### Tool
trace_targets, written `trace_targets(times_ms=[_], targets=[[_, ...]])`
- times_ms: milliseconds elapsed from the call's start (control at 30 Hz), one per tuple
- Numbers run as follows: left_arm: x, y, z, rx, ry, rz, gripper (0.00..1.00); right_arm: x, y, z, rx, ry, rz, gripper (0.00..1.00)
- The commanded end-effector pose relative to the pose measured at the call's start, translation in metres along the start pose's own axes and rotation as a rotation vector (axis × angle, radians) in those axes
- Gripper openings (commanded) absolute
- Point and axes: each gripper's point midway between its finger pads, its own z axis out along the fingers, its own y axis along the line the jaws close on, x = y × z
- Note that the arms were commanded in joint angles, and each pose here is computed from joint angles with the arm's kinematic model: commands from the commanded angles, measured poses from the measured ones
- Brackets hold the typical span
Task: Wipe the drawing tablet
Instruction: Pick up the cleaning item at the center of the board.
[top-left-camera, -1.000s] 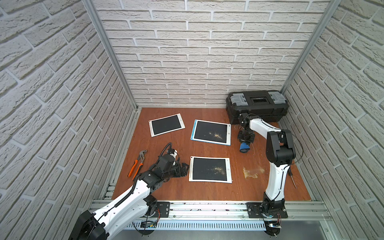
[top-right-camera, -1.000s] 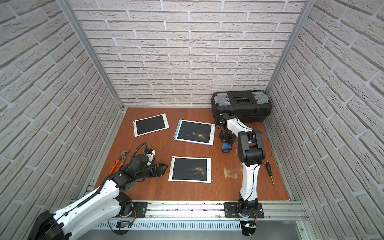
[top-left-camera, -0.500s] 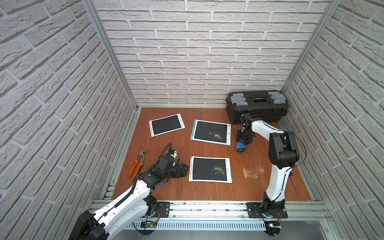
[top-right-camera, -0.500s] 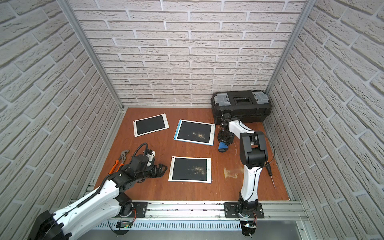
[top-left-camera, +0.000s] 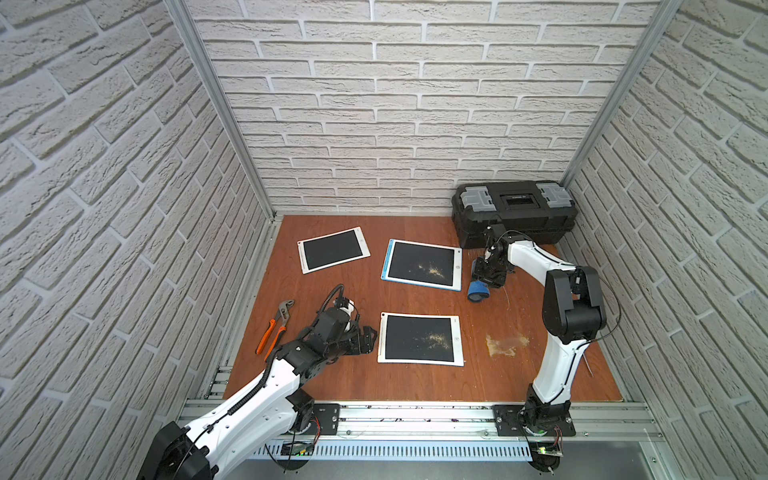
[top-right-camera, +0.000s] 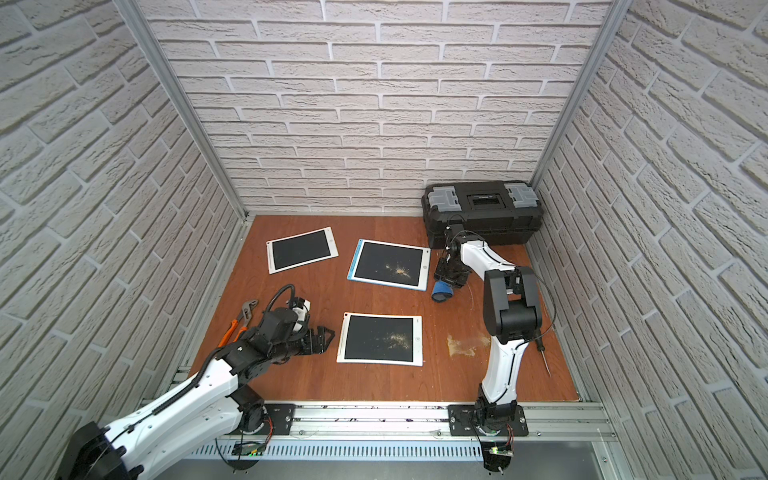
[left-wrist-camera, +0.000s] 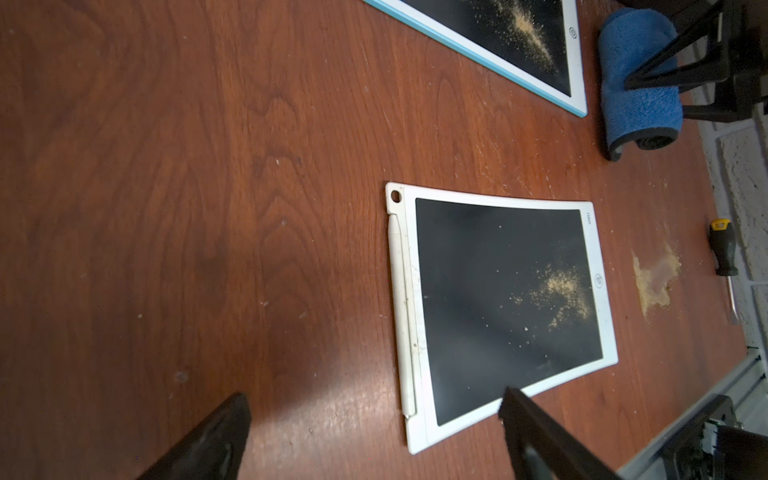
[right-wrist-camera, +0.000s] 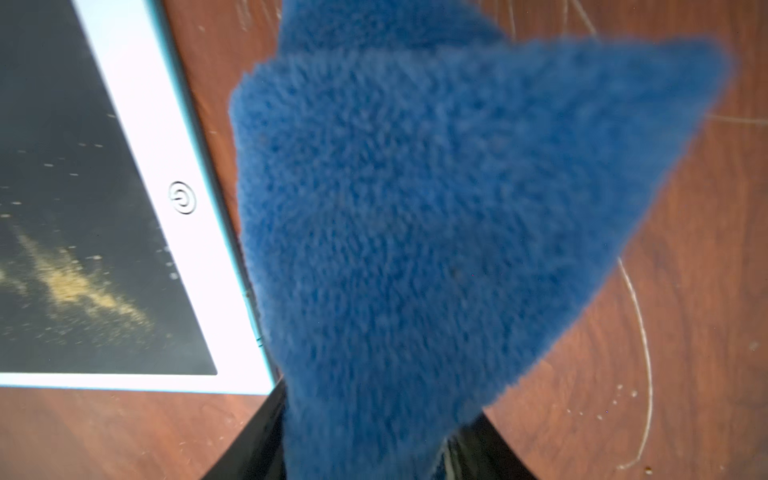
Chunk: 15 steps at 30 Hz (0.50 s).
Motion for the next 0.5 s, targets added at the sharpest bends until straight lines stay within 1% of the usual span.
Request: trace_targets(times_ms=[0, 133, 300, 400, 467], targets=[[-0.014, -0.008, -0.005, 0.02, -0.033, 0.0, 0.95, -0.004, 0.005, -0.018, -0.05, -0.049, -0.011, 0.56], [-0.014, -0.008, -0.005, 0.022, -0.034, -0.002, 0.95, -0.005, 0.001, -0.02, -0.043, -0.05, -0.007, 0.56], [-0.013, -0.008, -0.005, 0.021, -0.033, -0.005, 0.95, 0.0, -0.005, -0.009, -0.019, -0.022, -0.001, 0.56], [-0.012, -0.008, -0.005, 0.022, -0.032, -0.005, 0.95, -0.002, -0.011, -0.012, -0.014, -0.057, 0.019, 0.57], [-0.011, -0.007, -0.005, 0.02, -0.031, -0.006, 0.95, -0.002, -0.013, -0.011, -0.009, -0.059, 0.023, 0.57]])
